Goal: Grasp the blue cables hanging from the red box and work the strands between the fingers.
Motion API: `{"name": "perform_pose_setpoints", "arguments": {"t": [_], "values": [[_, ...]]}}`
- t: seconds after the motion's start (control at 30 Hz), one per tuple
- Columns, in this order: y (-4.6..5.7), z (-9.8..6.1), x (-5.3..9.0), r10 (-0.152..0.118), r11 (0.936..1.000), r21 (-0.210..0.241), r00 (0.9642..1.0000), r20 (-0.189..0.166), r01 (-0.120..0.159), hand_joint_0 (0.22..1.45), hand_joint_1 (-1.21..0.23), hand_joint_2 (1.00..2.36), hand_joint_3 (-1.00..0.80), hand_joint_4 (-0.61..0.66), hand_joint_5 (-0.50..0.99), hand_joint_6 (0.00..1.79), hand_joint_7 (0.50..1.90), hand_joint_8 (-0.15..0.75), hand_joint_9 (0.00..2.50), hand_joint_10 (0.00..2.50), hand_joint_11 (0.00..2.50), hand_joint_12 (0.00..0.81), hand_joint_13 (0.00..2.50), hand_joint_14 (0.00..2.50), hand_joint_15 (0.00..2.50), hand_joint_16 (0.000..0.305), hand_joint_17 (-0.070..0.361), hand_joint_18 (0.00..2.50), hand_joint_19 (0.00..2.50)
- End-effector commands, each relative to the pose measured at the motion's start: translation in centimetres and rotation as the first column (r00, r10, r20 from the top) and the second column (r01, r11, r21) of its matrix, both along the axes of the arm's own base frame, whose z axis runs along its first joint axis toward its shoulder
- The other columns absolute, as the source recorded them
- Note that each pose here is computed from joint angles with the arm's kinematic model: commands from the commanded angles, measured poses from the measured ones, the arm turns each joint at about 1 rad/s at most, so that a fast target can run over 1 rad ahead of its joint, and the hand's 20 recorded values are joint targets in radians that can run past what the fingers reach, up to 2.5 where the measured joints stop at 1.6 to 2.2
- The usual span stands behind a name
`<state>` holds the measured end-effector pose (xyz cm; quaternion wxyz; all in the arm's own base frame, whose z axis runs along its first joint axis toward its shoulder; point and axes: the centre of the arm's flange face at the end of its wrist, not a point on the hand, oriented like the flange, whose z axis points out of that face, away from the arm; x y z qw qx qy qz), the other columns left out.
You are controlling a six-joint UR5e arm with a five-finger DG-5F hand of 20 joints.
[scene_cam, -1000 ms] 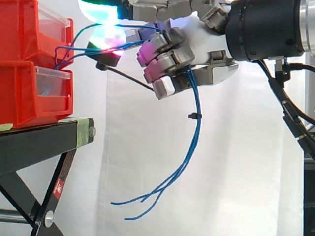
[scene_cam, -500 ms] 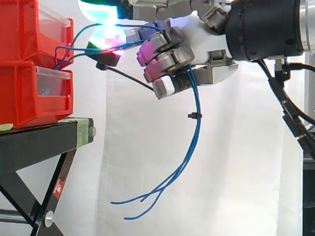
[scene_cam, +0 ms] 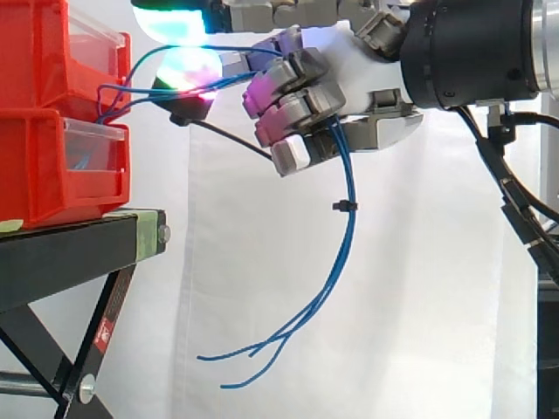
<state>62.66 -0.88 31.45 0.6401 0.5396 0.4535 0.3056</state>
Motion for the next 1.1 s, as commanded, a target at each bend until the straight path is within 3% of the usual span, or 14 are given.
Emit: {"name": "perform_pose_setpoints", "arguments": {"t": [0.0, 0.2, 0.47, 0.57, 0.7, 1.07], "values": [[0.01, 0.03, 0.02, 0.000, 1.0000, 0.000, 1.0000, 0.001, 0.000, 0.92, -0.73, 1.00, 0.13, 0.07, 0.07, 1.49, 1.01, 0.556, 1.86, 2.50, 2.50, 0.692, 2.11, 2.50, 1.81, 0.255, 0.192, 2.50, 0.78], [0.00, -0.04, -0.02, 0.000, 1.0000, 0.000, 1.0000, -0.001, 0.000, 0.95, -0.79, 1.01, 0.17, 0.09, -0.03, 1.60, 1.01, 0.556, 1.86, 2.50, 2.50, 0.692, 2.11, 2.50, 1.81, 0.255, 0.192, 2.50, 0.78], [0.00, -0.04, -0.02, 0.000, 1.0000, 0.000, 1.0000, -0.001, 0.000, 0.95, -0.78, 1.00, 0.29, 0.02, 0.01, 1.60, 1.08, 0.556, 1.86, 2.50, 2.50, 0.692, 2.11, 2.50, 1.81, 0.255, 0.192, 2.50, 0.78], [0.01, 0.03, 0.02, 0.000, 1.0000, 0.000, 1.0000, 0.001, 0.000, 0.91, -0.77, 1.14, 0.24, -0.02, 0.03, 1.59, 1.13, 0.556, 1.86, 2.50, 2.50, 0.692, 2.11, 2.50, 1.81, 0.255, 0.192, 2.50, 0.78], [-0.09, 0.03, 0.01, -0.001, 1.0000, 0.000, 1.0000, 0.001, 0.001, 0.90, -0.76, 1.20, 0.22, -0.06, 0.05, 1.58, 1.17, 0.556, 1.86, 2.50, 2.50, 0.692, 2.11, 2.50, 1.81, 0.255, 0.192, 2.50, 0.78], [0.01, 0.03, 0.02, 0.000, 1.0000, 0.000, 1.0000, 0.001, 0.000, 0.91, -0.76, 1.21, 0.24, -0.12, 0.06, 1.56, 1.23, 0.556, 1.86, 2.50, 2.50, 0.692, 2.11, 2.50, 1.81, 0.255, 0.192, 2.50, 0.78]]}}
